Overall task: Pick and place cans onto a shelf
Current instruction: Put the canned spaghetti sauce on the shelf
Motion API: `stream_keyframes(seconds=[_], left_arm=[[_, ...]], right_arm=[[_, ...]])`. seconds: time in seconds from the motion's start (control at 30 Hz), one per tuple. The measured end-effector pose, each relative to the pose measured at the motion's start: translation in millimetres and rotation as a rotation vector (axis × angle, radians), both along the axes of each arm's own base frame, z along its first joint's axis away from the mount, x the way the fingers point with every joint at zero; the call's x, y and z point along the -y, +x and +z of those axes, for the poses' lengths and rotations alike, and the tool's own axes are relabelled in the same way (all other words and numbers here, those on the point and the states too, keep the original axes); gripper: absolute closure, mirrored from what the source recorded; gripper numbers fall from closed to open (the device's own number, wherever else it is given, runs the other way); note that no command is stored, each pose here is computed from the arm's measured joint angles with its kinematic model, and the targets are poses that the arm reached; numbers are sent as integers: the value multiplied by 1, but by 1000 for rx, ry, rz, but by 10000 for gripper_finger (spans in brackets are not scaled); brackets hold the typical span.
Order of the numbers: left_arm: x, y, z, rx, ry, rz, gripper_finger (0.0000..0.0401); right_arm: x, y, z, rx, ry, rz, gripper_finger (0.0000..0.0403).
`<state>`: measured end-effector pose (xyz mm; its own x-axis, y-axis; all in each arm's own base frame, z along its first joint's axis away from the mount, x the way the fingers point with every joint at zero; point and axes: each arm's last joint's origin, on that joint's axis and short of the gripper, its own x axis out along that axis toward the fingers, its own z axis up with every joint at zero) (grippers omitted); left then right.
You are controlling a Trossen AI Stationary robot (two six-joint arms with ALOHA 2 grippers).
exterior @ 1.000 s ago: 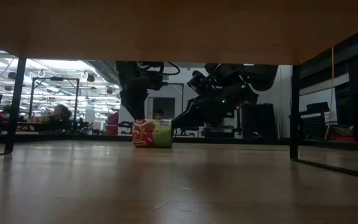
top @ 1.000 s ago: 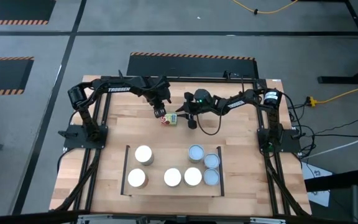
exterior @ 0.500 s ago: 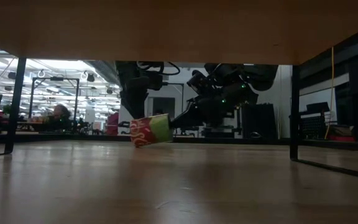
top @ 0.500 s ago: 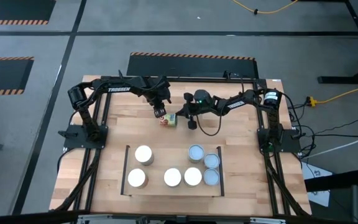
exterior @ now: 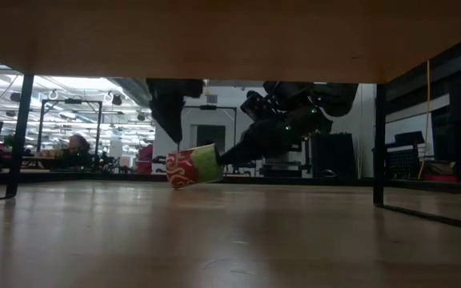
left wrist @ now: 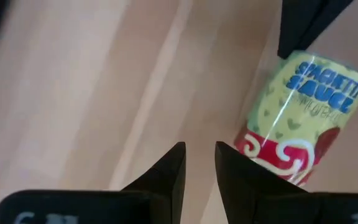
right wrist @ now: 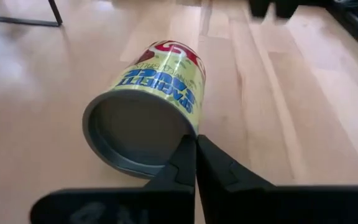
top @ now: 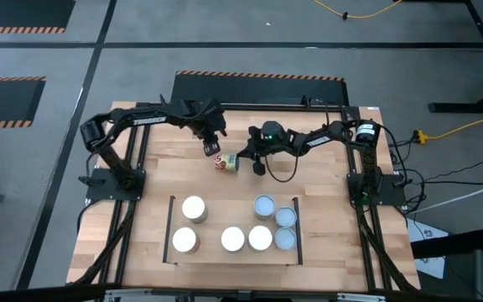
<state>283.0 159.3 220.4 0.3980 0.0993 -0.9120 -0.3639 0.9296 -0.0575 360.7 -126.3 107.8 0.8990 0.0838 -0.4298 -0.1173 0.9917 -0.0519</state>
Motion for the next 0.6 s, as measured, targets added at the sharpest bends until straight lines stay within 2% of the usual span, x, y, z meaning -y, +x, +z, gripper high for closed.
stream_keyframes(seconds=[0.1, 0.27, 0.6], left_arm=[[4, -9, 17, 8, 50, 18, 321], [11, -25, 44, 52, 112, 47, 321], [26, -49, 80, 150, 159, 66, 321]], right_arm=[[0, 0, 5, 8, -2, -1, 401], [1, -3, 30, 66, -22, -7, 401], [8, -18, 77, 123, -46, -39, 402]])
